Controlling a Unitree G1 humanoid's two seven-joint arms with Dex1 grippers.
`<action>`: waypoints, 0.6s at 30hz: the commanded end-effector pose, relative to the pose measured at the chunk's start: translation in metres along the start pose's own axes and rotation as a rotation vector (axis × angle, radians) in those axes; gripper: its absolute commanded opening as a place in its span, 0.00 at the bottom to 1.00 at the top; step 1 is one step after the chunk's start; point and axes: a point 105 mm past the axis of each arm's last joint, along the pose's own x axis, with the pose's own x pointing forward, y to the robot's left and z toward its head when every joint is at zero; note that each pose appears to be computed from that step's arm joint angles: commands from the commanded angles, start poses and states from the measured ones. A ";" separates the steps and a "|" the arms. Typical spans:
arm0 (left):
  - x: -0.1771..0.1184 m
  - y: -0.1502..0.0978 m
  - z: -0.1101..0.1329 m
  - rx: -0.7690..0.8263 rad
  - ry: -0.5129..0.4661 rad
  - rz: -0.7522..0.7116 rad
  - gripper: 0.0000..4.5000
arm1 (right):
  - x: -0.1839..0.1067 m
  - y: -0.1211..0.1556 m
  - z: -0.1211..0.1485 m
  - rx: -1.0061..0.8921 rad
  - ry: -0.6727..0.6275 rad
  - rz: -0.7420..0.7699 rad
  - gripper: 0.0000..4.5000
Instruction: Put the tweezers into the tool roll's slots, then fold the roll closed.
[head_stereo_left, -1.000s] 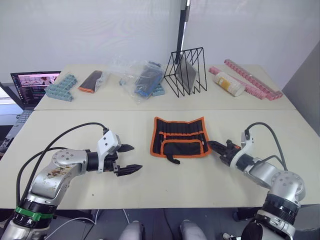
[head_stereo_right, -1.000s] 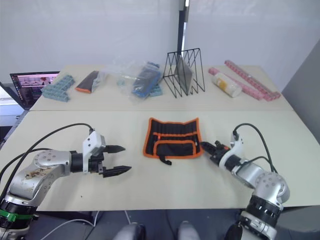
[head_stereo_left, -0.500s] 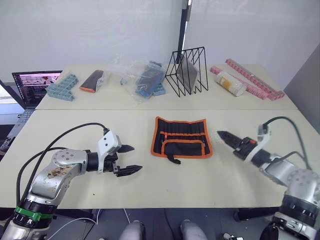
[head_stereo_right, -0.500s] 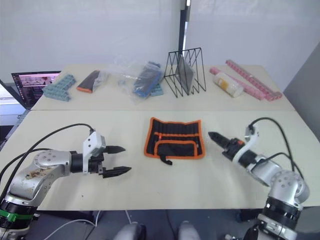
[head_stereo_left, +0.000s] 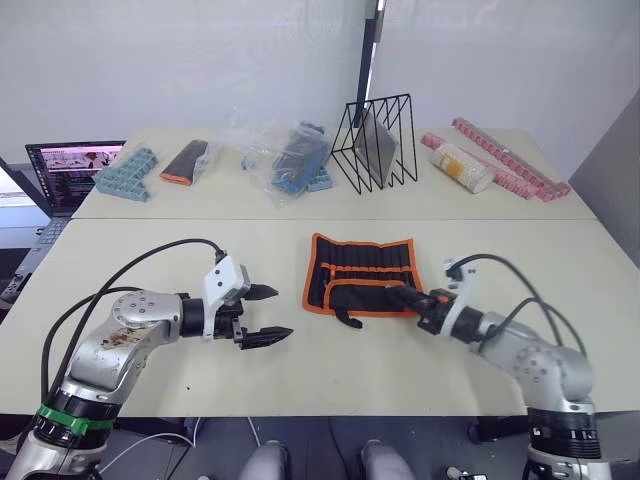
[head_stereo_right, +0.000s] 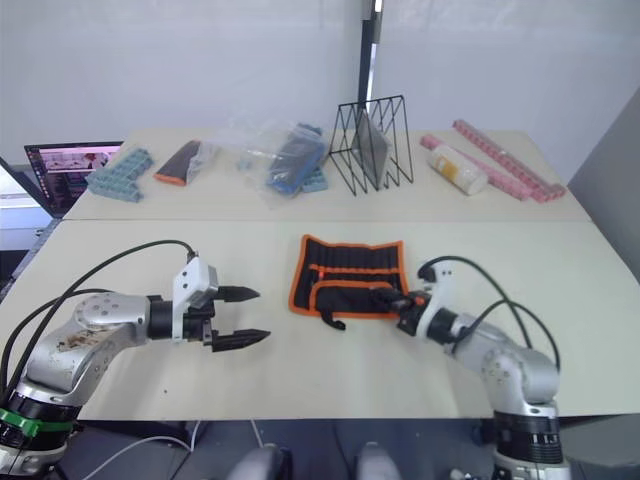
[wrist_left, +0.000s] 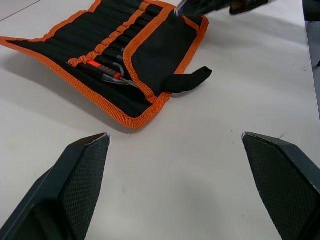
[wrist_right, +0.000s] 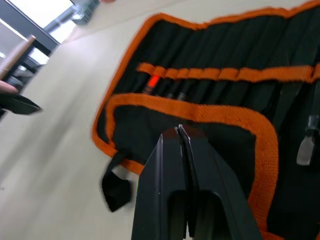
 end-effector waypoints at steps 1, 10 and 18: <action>0.001 0.003 0.009 0.032 -0.010 -0.014 1.00 | 0.009 -0.009 -0.006 -0.085 0.001 -0.091 0.01; 0.019 0.004 0.016 0.044 -0.039 -0.106 1.00 | -0.034 0.027 0.067 -0.136 -0.187 0.023 0.01; 0.033 0.010 0.024 0.043 -0.076 -0.171 1.00 | -0.084 -0.018 0.099 -0.046 -0.244 -0.176 0.12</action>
